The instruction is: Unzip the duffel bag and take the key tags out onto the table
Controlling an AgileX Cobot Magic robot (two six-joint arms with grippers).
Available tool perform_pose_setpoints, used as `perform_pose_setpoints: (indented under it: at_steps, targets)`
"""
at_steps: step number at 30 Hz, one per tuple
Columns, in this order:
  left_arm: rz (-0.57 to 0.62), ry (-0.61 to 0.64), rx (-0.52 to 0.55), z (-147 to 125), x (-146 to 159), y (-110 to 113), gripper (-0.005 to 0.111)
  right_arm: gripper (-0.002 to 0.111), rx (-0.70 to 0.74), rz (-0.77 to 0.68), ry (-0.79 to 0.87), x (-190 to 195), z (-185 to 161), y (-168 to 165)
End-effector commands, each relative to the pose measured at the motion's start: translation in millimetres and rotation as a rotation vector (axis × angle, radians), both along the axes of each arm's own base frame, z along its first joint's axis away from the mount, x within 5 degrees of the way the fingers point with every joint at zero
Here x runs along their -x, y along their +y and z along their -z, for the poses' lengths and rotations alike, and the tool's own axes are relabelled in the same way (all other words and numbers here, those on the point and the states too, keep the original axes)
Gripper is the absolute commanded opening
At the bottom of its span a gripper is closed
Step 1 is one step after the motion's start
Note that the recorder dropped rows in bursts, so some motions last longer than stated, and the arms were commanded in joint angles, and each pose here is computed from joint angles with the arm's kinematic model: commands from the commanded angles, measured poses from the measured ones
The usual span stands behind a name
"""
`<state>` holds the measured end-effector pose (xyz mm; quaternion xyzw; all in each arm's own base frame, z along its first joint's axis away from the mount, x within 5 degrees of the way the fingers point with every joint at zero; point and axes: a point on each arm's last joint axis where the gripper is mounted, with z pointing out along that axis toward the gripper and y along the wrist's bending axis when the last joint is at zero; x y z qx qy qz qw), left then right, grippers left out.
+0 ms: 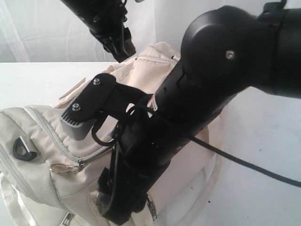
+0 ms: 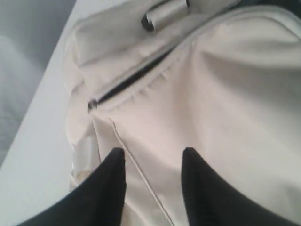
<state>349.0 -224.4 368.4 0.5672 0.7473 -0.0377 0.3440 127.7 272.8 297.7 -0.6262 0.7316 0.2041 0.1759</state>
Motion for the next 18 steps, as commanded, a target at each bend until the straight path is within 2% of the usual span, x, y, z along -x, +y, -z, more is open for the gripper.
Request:
perform_pose_setpoints:
  at_steps: [1,4,5,9,12,15,18]
  targets:
    - [-0.139,0.161,0.01,-11.4,11.4,28.6,0.021,0.071,-0.012,0.05,-0.092,-1.8,-15.9,-13.1]
    - [-0.175,0.19,0.034,-27.0,23.7,41.0,0.003,0.065,-0.019,0.092,-0.172,-5.3,-25.5,-21.3]
    - [-0.165,0.189,0.05,-34.8,30.6,42.9,0.0,0.063,-0.018,0.106,-0.195,-6.9,-27.3,-23.0]
    - [-0.126,0.18,0.107,-64.9,60.6,52.6,0.0,0.056,-0.034,0.178,-0.259,-11.0,-36.4,-30.4]
    - [-0.109,0.182,0.1,-82.0,83.9,63.7,0.0,0.053,-0.039,0.18,-0.263,-11.1,-37.3,-30.6]
    - [-0.102,0.209,0.079,-85.4,102.7,73.0,0.0,0.052,-0.03,0.183,-0.252,-10.4,-36.6,-31.3]
    - [-0.096,0.254,0.074,-75.5,118.8,79.3,0.0,0.052,-0.032,0.183,-0.253,-10.5,-36.7,-31.2]
